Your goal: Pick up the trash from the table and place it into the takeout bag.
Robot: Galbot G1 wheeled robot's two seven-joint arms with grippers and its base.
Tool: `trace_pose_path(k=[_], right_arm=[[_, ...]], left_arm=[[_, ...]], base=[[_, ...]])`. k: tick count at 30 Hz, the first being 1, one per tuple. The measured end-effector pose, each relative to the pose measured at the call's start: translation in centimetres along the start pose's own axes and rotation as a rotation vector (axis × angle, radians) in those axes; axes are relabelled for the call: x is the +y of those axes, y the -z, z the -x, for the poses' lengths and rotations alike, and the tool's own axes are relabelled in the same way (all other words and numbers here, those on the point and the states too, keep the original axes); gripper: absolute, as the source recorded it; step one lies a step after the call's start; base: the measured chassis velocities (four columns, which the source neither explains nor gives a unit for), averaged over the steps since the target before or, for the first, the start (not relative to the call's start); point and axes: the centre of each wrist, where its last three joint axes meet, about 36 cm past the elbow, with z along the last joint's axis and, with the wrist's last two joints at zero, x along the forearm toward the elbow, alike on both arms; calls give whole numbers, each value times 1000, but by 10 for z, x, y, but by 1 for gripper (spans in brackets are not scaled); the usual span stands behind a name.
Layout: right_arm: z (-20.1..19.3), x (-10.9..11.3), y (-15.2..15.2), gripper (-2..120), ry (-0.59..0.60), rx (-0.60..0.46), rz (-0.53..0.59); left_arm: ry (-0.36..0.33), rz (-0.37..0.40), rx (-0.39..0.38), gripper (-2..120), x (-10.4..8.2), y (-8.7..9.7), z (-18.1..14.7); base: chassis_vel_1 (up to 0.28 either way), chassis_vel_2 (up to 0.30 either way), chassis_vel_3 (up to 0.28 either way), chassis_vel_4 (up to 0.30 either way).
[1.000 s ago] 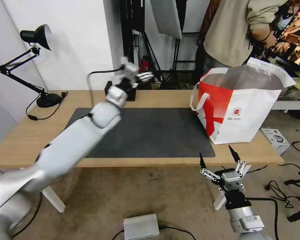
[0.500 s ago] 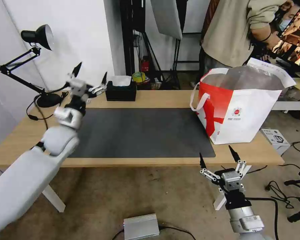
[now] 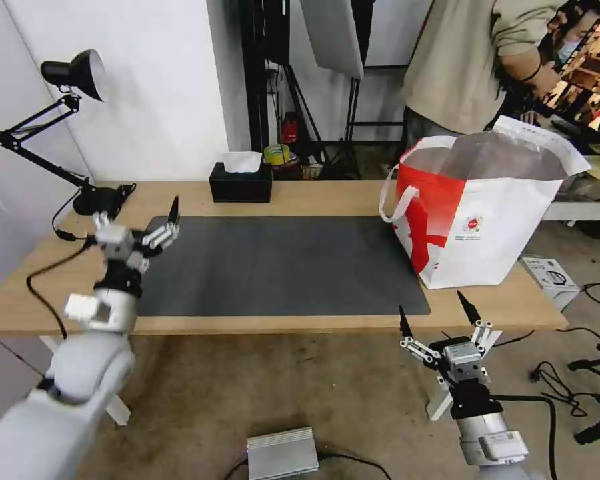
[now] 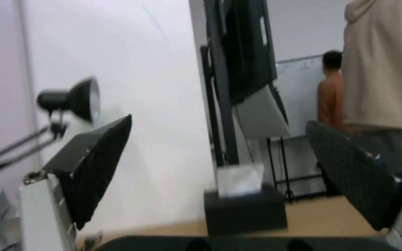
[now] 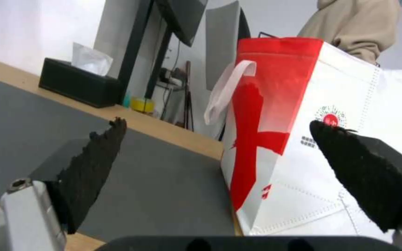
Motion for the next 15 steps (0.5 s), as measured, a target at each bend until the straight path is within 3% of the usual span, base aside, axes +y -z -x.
trace_pose_path(k=[3, 15], right_arm=[[0, 0, 0, 100, 0, 0, 0], [0, 0, 0, 100, 0, 0, 0]], left_arm=[[20, -7, 19, 100, -14, -5, -31], [48, 17, 61, 100, -38, 12, -72]], base=[[0, 0, 0, 0], [0, 0, 0, 0]])
